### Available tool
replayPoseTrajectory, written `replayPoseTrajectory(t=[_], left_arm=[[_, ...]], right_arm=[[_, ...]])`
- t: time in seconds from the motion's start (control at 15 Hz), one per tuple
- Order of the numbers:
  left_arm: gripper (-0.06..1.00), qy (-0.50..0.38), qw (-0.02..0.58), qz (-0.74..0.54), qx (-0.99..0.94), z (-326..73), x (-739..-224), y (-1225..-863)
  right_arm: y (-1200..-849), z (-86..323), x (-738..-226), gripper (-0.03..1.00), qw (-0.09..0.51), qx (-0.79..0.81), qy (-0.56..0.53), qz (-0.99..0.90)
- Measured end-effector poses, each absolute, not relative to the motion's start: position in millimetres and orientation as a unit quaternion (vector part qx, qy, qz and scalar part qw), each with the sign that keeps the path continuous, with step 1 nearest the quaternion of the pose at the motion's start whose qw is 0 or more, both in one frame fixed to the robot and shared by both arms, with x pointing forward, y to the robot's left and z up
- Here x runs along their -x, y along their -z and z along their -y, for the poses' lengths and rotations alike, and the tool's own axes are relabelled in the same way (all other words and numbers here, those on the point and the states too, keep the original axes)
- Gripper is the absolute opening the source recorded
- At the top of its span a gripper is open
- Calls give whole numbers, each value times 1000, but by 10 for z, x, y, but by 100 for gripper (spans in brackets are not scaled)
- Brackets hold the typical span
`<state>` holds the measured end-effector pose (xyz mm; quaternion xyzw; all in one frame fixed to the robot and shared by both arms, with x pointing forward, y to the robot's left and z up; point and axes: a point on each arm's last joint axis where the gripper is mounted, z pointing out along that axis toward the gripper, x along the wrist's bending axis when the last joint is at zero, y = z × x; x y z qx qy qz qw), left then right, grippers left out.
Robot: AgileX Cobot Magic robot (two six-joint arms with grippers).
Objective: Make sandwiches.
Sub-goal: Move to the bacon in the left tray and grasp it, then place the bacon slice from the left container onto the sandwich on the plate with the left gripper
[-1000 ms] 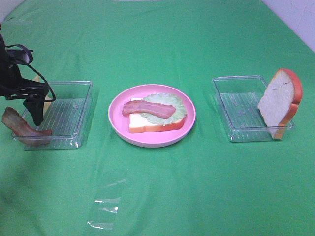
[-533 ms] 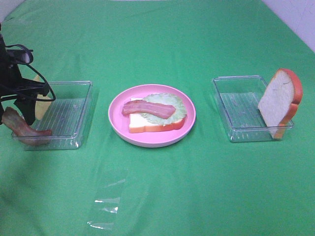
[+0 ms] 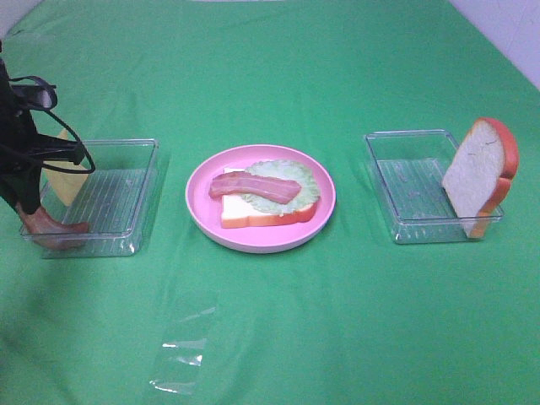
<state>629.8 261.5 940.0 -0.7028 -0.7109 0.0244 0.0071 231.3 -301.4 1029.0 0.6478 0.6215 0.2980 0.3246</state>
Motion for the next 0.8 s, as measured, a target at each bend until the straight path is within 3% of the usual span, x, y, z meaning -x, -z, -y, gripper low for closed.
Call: replayPoseTrajectory(t=[0.07,0.4,0.53,0.6,0.8], left_arm=[[0,-24,7,711,703,-2615,-6298,-9400],[0,-6,-16,697,717,-2507,-6266,-9664],[0,13,-64,681,729,-2364,-6279,-10017],[0,16,-118,668,735,-2210,-6319,-10374],[0,15,-216,641,737,-1917,-6403,-10878]], right_arm=[[-10290,3014,-2313,89,325,-648,-298,-621],[-10290,3014,-2313,89,325,-648,-298,-621],[-10290,3014,-2313,89,325,-648,-298,-621],[-10290,3014,-2313,89,325,-648,-298,-621],[-10290,3014,-2313,89,325,-648,-298,-621]])
